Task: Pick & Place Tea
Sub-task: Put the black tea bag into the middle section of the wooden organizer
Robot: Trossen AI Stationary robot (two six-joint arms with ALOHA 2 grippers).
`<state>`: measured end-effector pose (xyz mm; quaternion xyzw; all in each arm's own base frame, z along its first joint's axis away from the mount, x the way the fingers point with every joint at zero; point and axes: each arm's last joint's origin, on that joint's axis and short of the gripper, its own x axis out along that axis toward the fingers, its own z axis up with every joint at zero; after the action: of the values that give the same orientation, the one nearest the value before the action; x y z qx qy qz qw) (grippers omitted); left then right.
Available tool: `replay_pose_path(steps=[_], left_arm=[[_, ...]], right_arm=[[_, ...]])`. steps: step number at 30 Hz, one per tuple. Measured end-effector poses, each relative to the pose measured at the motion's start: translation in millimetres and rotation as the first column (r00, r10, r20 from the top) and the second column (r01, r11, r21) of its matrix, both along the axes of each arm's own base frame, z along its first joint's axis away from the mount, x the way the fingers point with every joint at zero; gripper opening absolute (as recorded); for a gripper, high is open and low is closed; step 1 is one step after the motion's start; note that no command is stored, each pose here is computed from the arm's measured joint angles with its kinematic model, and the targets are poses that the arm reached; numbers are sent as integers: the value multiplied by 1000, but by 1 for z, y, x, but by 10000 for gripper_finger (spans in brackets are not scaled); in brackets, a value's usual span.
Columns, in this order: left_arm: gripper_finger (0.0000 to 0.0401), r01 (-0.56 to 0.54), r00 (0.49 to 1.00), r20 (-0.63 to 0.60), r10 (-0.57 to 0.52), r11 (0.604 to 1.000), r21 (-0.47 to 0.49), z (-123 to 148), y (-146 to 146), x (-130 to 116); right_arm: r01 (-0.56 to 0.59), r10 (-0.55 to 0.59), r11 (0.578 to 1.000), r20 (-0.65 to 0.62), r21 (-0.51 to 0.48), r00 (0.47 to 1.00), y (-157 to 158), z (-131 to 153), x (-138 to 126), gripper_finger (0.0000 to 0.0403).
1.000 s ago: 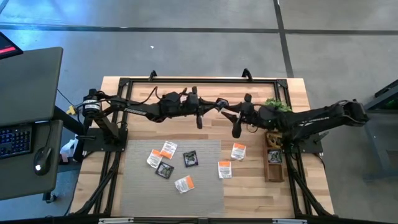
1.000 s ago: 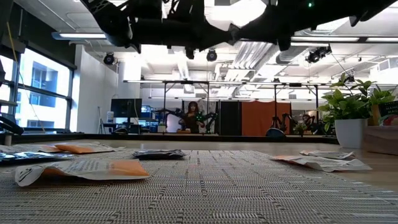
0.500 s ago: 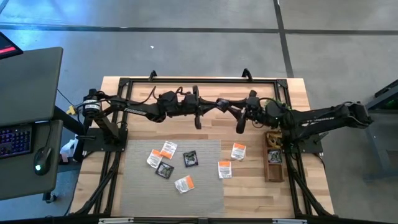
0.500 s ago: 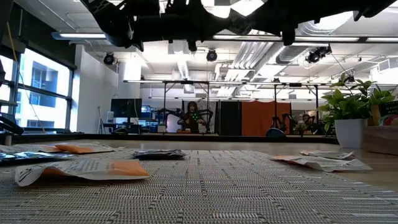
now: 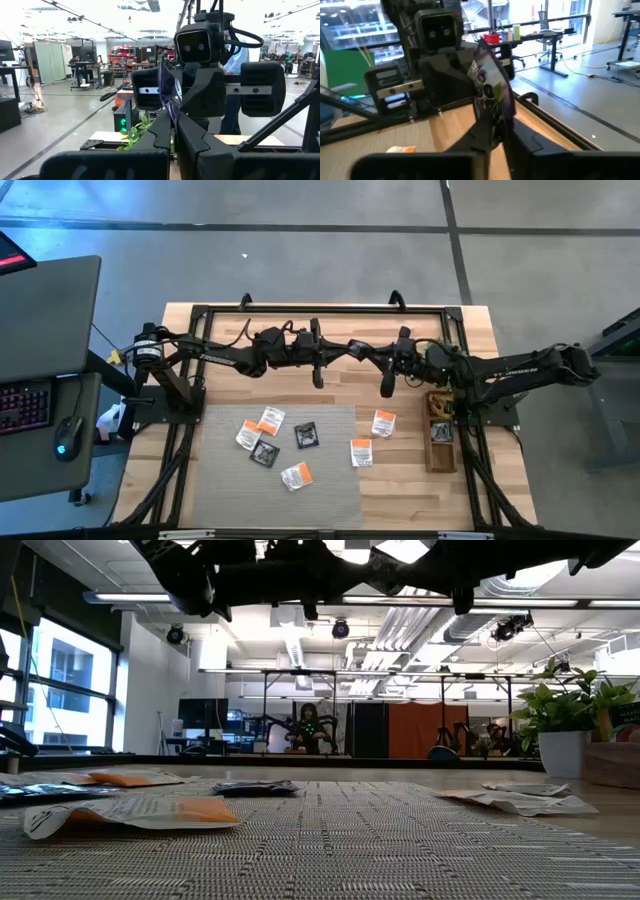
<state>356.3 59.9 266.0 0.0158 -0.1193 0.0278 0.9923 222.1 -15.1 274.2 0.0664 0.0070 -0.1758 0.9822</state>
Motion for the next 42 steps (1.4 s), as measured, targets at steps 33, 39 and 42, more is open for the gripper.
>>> replay_pose_path(steps=[33, 39, 42], left_arm=[[204, -256, 860, -470, 199, 965, -59, -48, 7, -1], [205, -267, 860, -468, 201, 961, -77, -48, 7, -2], [205, -271, 859, -470, 205, 960, -76, -48, 7, -2]], right_arm=[[335, 323, 712, -711, 618, 625, 31, 27, -78, 1], [634, 450, 477, -789, 609, 419, 47, 7, -99, 0], [726, 430, 432, -830, 535, 355, 51, -13, -104, 0]])
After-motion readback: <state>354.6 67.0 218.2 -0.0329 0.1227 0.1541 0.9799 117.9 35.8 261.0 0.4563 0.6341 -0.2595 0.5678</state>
